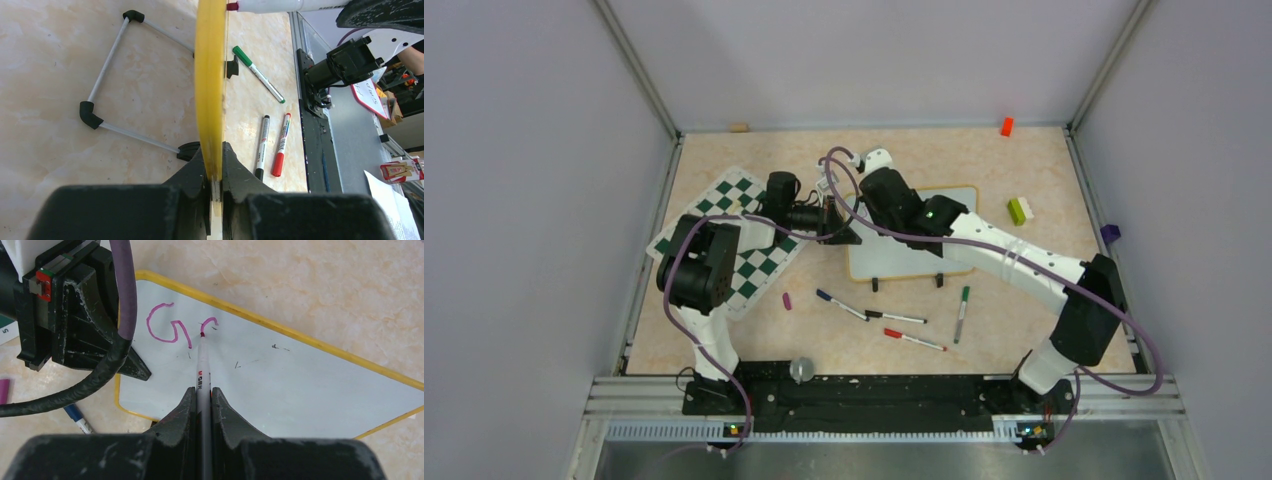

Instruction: Write a sentence on the whiteboard

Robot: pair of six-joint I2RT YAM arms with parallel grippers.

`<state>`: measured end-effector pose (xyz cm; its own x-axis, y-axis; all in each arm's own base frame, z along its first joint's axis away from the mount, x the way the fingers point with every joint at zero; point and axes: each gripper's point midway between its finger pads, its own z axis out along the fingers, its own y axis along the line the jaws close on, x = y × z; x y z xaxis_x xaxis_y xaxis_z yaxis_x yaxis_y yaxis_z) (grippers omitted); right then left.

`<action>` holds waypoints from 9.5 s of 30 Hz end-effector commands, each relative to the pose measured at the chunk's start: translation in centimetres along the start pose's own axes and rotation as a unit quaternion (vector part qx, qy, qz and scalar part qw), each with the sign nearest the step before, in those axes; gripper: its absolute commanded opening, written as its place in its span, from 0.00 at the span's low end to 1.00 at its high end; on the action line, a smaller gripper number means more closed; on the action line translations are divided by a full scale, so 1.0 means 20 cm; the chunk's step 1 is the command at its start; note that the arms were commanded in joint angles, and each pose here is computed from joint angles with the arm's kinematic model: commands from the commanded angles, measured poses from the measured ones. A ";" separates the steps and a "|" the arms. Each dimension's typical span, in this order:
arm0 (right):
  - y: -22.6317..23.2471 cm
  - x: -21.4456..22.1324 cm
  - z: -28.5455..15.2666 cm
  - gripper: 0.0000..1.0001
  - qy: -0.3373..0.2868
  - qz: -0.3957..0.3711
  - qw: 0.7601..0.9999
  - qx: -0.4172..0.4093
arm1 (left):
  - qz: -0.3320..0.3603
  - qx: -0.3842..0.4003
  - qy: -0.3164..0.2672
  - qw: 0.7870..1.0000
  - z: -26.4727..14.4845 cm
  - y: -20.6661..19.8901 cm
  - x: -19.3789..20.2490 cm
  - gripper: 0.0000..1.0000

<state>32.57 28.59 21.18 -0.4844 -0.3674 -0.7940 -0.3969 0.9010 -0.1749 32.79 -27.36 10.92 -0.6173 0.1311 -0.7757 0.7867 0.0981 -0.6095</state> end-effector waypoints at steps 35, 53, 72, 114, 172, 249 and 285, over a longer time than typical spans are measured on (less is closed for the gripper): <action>-0.06 -0.16 0.00 0.00 -0.028 0.012 0.998 0.049 | 0.020 0.001 0.011 1.000 0.03 -0.01 0.04 0.00; 0.04 -0.16 0.00 0.00 -0.020 0.017 1.000 0.000 | 0.019 0.000 0.015 1.000 0.03 -0.01 0.04 0.00; -0.15 -0.16 -0.16 0.00 -0.040 0.047 0.998 0.015 | 0.017 0.000 0.015 1.000 0.03 0.00 0.04 0.00; -0.18 -0.04 0.00 0.00 -0.001 0.041 0.998 0.038 | 0.016 -0.003 0.017 1.000 0.04 0.00 0.05 0.00; -0.31 -0.08 -0.01 0.00 0.001 0.054 0.995 0.086 | 0.018 -0.004 0.019 1.000 0.04 0.00 0.05 0.00; -0.42 0.02 -0.07 0.00 -0.002 0.110 0.991 0.073 | 0.017 -0.003 0.020 1.000 0.04 0.00 0.05 0.00; -0.35 0.15 -0.09 0.00 0.030 0.106 0.994 0.028 | 0.018 -0.003 0.020 1.000 0.04 -0.01 0.05 0.00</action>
<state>32.57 21.34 20.00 -0.6134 -0.2166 -0.7595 -0.2601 0.9634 -0.0646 32.72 -27.56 10.79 -0.6174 0.1452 -0.7731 0.7866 0.1024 -0.6089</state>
